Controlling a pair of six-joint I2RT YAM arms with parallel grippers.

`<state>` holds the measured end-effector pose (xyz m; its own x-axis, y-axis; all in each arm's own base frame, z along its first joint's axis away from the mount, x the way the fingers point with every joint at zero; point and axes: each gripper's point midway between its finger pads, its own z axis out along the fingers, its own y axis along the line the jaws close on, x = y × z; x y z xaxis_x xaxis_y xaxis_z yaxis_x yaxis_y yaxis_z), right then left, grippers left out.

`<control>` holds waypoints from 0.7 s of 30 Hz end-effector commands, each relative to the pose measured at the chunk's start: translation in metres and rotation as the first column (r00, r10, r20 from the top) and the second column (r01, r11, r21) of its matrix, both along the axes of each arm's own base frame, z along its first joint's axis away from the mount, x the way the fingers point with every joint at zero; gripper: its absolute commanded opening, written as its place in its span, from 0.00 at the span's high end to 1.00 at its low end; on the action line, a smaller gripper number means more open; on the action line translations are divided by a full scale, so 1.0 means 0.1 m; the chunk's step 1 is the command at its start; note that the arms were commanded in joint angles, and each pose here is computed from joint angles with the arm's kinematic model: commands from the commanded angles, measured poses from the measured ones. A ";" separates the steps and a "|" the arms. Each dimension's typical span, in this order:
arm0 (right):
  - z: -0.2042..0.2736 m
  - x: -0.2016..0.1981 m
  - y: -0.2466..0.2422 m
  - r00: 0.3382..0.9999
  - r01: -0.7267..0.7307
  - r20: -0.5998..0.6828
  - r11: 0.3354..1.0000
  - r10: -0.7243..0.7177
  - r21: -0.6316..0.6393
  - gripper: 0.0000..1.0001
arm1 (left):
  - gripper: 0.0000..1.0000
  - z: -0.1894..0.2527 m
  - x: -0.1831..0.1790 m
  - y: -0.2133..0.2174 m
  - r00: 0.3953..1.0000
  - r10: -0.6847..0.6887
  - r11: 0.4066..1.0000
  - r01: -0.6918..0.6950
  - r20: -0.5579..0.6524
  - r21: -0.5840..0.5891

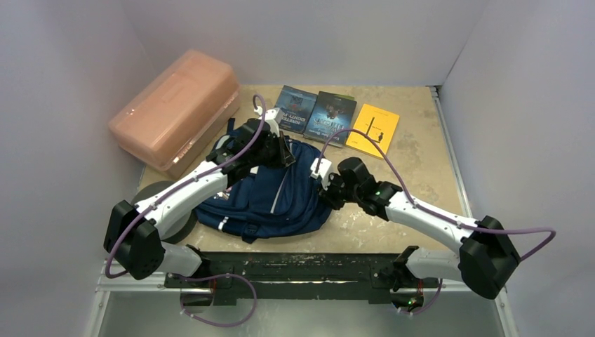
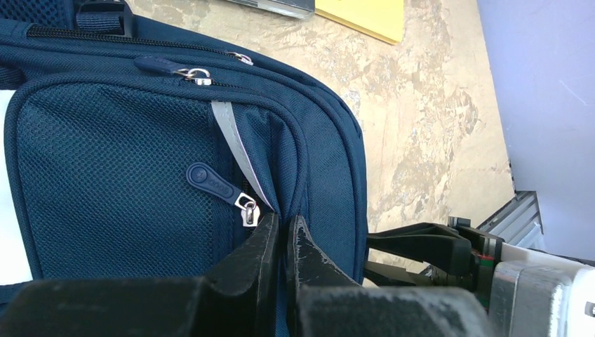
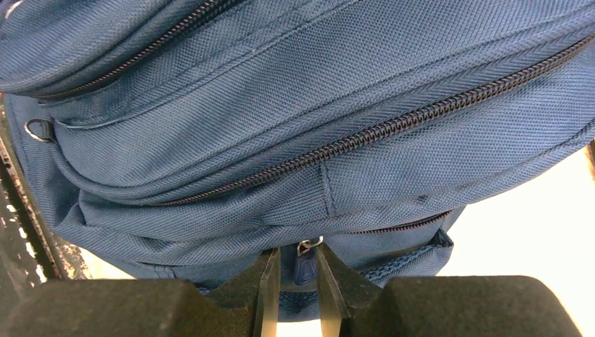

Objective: Pack the student bag
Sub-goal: Unzip the student bag at the center of the board.

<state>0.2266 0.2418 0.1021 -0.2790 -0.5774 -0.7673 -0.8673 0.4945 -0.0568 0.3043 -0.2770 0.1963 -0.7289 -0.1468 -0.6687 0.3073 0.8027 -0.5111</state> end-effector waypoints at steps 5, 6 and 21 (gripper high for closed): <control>0.00 0.02 0.07 0.996 -0.022 0.085 0.999 0.025 -0.031 0.64 | 1.00 0.95 0.11 -0.10 0.975 0.005 0.984 0.034 0.220 -0.172; -0.02 0.01 0.07 0.996 -0.023 0.084 0.999 0.027 -0.040 0.64 | 1.00 0.95 0.11 -0.10 0.975 0.004 0.984 0.035 0.221 -0.174; 0.42 -0.39 0.27 0.981 -0.012 -0.196 0.998 -0.002 -0.068 1.00 | 1.00 0.83 0.35 -0.03 0.962 0.105 0.986 -0.068 0.254 -0.151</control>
<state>0.2110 0.2521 0.1042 -0.2816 -0.6831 -0.6738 -0.8803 0.4633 -0.1018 0.3052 -0.2720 0.1990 -0.7177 -0.1561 -0.6786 0.2939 0.8155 -0.4985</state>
